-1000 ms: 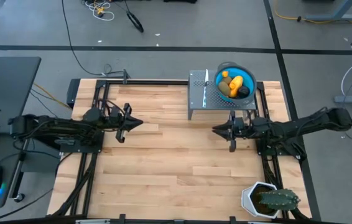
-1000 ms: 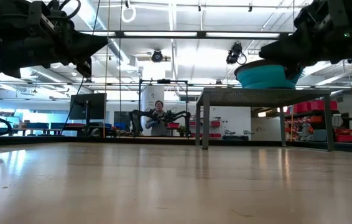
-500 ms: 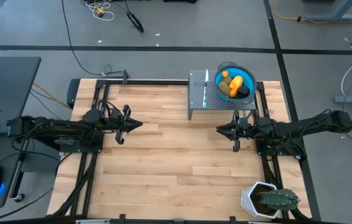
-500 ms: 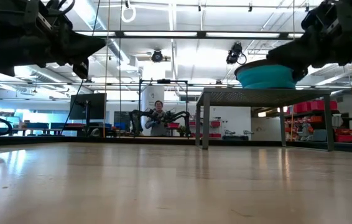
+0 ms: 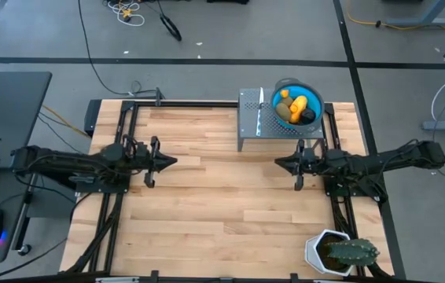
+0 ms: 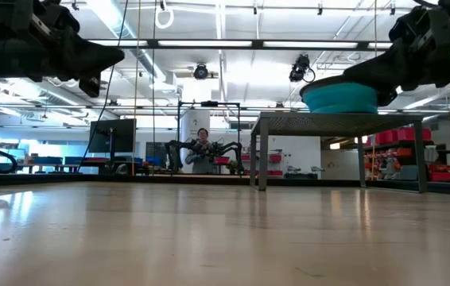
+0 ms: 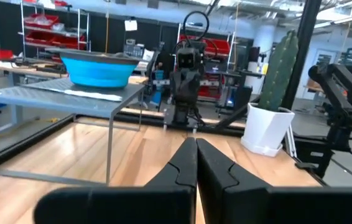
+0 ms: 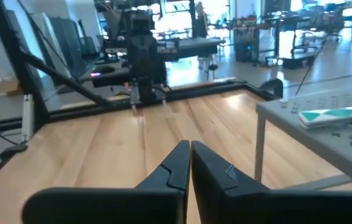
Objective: Pick & Place Fruit
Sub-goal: Return to Home Position
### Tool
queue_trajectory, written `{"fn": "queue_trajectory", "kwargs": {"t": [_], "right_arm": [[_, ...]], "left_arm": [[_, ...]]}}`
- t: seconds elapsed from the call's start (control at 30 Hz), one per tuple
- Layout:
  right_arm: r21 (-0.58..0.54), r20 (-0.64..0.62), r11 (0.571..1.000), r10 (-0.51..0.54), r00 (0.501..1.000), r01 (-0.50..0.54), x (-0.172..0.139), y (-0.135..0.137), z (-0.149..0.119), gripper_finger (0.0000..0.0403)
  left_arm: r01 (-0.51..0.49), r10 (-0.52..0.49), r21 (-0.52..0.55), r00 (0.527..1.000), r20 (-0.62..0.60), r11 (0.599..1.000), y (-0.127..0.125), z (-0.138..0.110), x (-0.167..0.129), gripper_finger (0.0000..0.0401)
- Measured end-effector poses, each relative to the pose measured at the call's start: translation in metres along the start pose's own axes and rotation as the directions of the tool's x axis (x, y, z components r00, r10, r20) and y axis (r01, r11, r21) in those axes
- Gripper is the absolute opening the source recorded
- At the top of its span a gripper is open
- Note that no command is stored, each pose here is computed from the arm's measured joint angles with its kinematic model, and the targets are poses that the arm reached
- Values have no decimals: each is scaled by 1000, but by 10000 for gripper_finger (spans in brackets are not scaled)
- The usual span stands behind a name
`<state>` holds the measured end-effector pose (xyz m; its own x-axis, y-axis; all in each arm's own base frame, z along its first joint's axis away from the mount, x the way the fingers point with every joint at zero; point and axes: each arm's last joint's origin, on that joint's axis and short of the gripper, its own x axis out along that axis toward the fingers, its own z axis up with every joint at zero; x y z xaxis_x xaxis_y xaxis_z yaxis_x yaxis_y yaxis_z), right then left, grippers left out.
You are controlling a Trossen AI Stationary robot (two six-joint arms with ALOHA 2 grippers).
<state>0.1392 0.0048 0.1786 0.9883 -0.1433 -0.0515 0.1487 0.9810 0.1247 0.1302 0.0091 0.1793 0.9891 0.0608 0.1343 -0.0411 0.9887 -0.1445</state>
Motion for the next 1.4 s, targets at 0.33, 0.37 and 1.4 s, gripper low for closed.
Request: {"fn": "queue_trajectory", "kwargs": {"t": [0.33, 0.37, 1.4], "right_arm": [[-1, -36, 999, 38, 999, -38, -8, -1, -1, 3], [0, -29, 999, 37, 999, -37, -8, -1, -1, 3], [-72, 7, 997, 39, 999, -39, -22, -6, -14, 0]], "left_arm": [[2, -2, -15, 1000, 10, 1000, -1, 5, -22, 1], [-1, 1, -15, 1000, 13, 1000, -1, 5, -24, 1], [-47, 49, 52, 998, -39, 998, 1, -1, -34, 5]]}}
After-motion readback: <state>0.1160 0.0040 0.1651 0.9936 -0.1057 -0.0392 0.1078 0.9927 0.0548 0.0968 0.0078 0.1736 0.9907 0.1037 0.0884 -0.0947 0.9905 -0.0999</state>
